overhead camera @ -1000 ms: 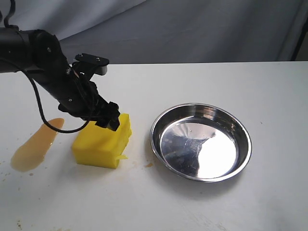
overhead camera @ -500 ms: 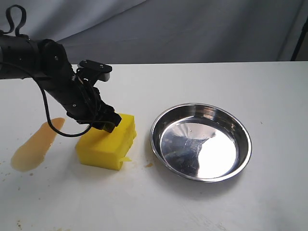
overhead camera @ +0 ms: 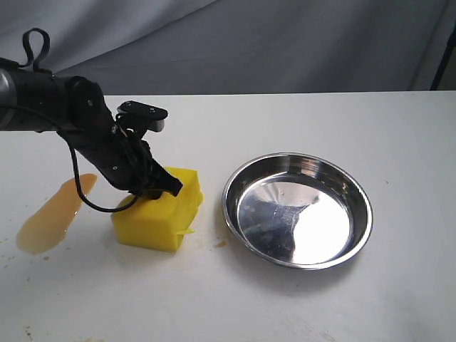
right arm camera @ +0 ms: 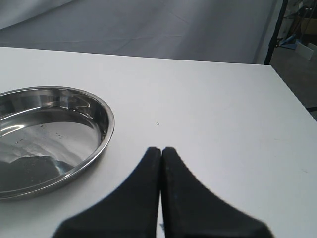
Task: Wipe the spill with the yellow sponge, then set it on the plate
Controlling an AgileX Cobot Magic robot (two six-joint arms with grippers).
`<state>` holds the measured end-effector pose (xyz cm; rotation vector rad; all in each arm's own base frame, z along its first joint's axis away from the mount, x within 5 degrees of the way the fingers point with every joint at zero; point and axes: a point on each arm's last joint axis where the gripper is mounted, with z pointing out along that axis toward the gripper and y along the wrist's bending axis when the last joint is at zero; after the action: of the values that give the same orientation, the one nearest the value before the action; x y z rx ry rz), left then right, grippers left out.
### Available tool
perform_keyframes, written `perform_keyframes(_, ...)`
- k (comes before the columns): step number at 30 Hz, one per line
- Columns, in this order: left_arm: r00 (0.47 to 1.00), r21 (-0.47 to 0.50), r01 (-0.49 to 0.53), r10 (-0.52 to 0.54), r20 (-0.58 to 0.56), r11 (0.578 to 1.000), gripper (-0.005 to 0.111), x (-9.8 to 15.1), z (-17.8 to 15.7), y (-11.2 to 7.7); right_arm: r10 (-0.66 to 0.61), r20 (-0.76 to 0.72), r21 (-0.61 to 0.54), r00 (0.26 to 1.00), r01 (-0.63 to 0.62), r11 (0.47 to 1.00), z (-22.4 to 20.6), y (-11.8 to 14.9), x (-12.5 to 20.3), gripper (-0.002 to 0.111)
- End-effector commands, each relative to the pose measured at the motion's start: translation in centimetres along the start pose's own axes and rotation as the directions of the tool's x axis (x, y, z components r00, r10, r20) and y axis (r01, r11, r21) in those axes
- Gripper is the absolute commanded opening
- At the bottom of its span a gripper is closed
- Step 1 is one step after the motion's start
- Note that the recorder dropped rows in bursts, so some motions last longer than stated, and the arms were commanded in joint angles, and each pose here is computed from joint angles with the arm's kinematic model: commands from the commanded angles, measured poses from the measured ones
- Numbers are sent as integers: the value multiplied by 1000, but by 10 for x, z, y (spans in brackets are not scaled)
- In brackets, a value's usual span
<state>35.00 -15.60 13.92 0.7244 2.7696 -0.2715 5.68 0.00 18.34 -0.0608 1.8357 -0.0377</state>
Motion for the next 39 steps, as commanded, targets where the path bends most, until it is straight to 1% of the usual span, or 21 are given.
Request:
perform_keyframes(1,992,27,-7,10,-123,1000,0,14,13,-2,9,5,6,1000,-9,1000,0,0,0,0)
perform_keyframes(6,981,53,-2,12,-192,999,0,20,12,-5,9,5,6,1000,-9,1000,0,0,0,0)
perform_keyframes(8,980,88,42,-24,-197,995,0,20,10,-9,9,5,6,1000,-9,1000,0,0,0,0)
perform_keyframes(9,980,124,35,-10,-198,992,0,20,7,-17,9,5,6,1000,-9,1000,0,0,0,0)
perform_keyframes(10,980,135,19,8,-199,991,0,20,7,-22,9,5,6,1000,-9,1000,0,0,0,0)
perform_keyframes(11,979,147,-15,44,-200,989,0,19,7,-35,9,5,6,1000,-9,1000,0,0,0,0)
perform_keyframes(18,963,181,-180,210,-167,967,0,22,14,-99,9,5,6,1000,-9,1000,0,0,0,0)
perform_keyframes(21,957,191,-200,234,-172,961,0,25,15,-117,9,5,6,1000,-9,1000,0,0,0,0)
perform_keyframes(23,952,198,-219,254,-173,955,0,27,15,-124,9,5,6,1000,-9,1000,0,0,0,0)
perform_keyframes(27,943,208,-233,273,-189,950,0,31,16,-130,9,5,6,1000,-9,1000,0,0,0,0)
perform_keyframes(29,936,210,-236,280,-213,949,0,35,16,-130,9,5,6,1000,-9,1000,0,0,0,0)
perform_keyframes(31,927,189,-239,281,-250,953,0,39,19,-126,9,5,6,1000,-9,1000,0,0,0,0)
perform_keyframes(32,924,163,-238,275,-266,958,0,42,20,-123,9,5,6,1000,-9,1000,0,0,0,0)
perform_keyframes(35,920,4,-252,241,-310,968,0,47,25,-107,9,5,6,1000,-9,1000,0,0,0,0)
perform_keyframes(37,921,-120,-272,222,-319,955,0,48,26,-95,9,5,6,1000,-9,1000,0,0,0,0)
perform_keyframes(39,921,-216,-294,215,-324,931,0,48,26,-86,9,5,6,1000,-9,1000,0,0,0,0)
